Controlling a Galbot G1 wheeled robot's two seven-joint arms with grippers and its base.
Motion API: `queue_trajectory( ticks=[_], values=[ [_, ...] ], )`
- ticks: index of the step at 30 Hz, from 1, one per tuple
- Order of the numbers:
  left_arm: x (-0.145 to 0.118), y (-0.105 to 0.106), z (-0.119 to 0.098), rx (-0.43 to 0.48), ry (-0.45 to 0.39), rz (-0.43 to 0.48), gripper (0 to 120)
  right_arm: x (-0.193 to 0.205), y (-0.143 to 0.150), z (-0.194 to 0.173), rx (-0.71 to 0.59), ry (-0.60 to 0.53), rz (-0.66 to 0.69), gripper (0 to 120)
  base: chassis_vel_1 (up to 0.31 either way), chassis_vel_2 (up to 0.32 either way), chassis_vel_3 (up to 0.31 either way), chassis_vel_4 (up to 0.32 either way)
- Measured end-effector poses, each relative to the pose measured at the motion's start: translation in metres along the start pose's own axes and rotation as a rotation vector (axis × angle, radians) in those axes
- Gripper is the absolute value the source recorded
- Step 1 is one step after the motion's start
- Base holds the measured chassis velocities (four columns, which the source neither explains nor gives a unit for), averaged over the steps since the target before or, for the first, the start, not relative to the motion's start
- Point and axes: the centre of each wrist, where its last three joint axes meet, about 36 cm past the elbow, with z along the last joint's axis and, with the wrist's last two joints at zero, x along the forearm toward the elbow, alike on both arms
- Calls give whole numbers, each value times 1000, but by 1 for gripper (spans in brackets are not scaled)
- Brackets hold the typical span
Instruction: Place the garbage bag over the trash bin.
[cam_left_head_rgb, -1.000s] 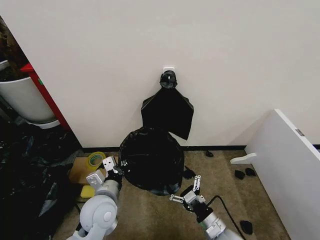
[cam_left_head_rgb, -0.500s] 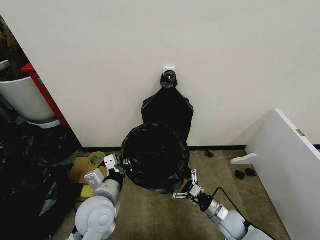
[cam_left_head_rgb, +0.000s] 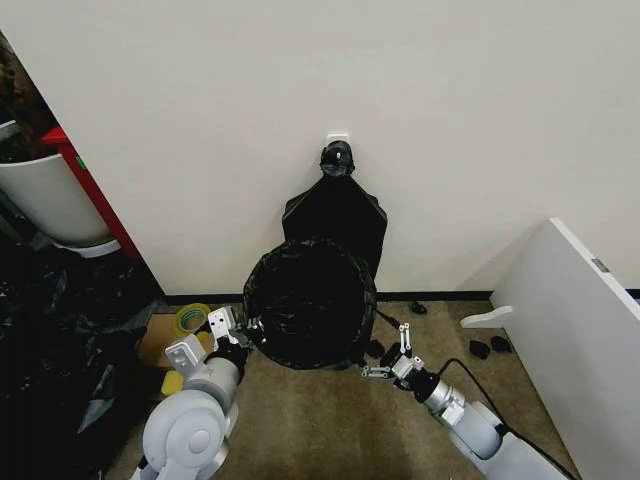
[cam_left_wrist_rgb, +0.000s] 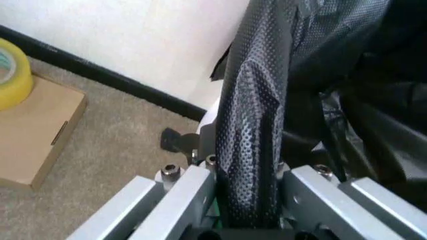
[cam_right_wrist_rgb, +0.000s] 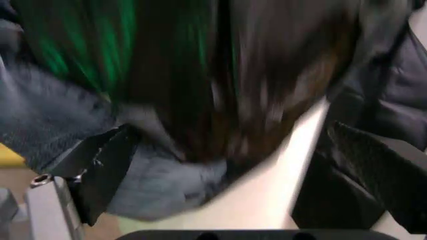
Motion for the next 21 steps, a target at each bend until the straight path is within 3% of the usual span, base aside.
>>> queue_trajectory(
  ticks=[5,9,11,17,21],
  values=[
    [-14,8,6,8,-24,-23,0,11,15,-25,-92,-27,-60,100,0,0,0,0],
    [-27,19,10,1,-40,-59,0,23,-6,-25,-303,-97,-174,100,0,0,0,0],
    [-32,22,11,2,-37,-67,0,30,-16,-21,-345,-132,-231,100,0,0,0,0],
    [-36,23,9,21,-41,-71,0,37,-18,-17,-355,-129,-258,100,0,0,0,0],
    [-32,21,2,49,-44,-62,0,34,-3,-14,-390,-131,-247,100,0,0,0,0]
  ],
)
